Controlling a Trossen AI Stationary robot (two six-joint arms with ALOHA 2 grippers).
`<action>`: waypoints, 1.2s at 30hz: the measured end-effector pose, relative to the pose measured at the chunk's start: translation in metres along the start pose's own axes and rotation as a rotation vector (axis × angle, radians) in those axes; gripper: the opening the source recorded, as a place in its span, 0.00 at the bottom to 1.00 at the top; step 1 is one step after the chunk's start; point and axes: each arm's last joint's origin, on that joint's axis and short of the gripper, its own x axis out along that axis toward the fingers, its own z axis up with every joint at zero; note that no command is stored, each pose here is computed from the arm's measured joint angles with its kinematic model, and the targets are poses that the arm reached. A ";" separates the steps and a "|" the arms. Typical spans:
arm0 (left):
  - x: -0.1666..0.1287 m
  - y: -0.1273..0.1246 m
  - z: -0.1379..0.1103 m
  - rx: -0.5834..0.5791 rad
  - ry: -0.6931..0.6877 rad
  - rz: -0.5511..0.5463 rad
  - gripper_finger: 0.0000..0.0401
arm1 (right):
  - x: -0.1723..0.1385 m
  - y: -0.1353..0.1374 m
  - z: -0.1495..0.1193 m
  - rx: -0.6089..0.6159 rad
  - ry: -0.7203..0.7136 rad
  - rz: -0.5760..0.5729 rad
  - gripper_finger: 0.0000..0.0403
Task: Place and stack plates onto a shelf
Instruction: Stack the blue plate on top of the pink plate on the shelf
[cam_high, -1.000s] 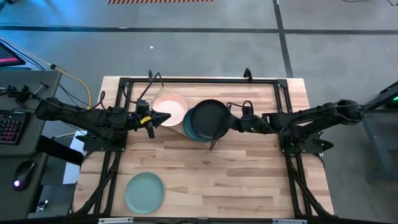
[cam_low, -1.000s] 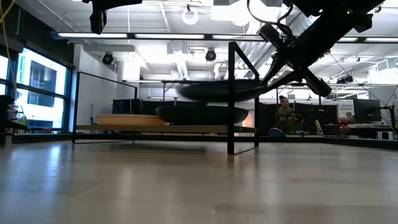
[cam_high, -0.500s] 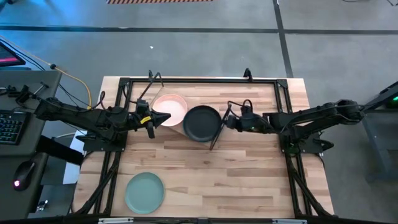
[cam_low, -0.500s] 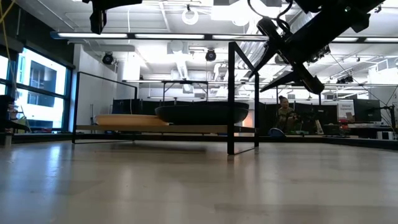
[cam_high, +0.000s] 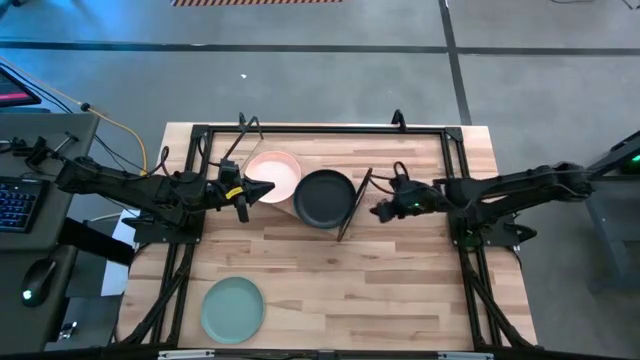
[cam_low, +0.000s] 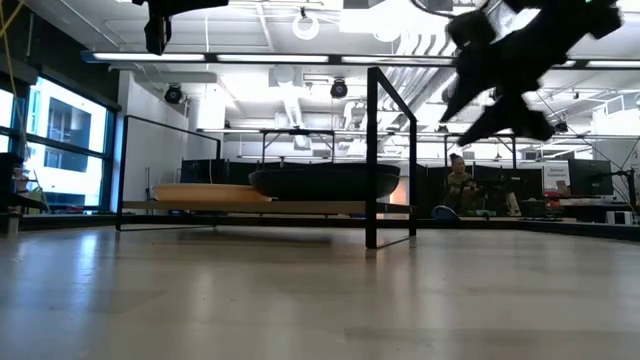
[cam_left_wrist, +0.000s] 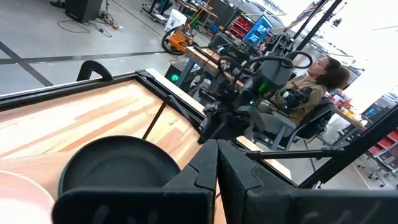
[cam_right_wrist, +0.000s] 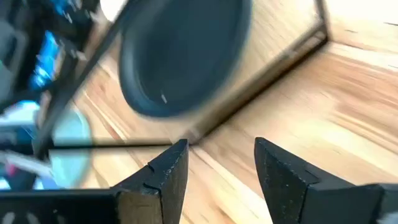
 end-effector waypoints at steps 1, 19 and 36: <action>0.000 0.000 0.000 0.000 0.000 0.000 0.00 | -0.007 -0.002 -0.002 -0.024 0.016 -0.009 0.40; 0.000 0.000 0.000 -0.020 -0.002 -0.002 0.00 | -0.076 0.021 -0.008 -0.303 -0.446 0.441 0.39; 0.000 0.000 0.001 -0.003 -0.005 -0.005 0.00 | -0.076 0.029 -0.005 -0.503 -0.532 0.438 0.39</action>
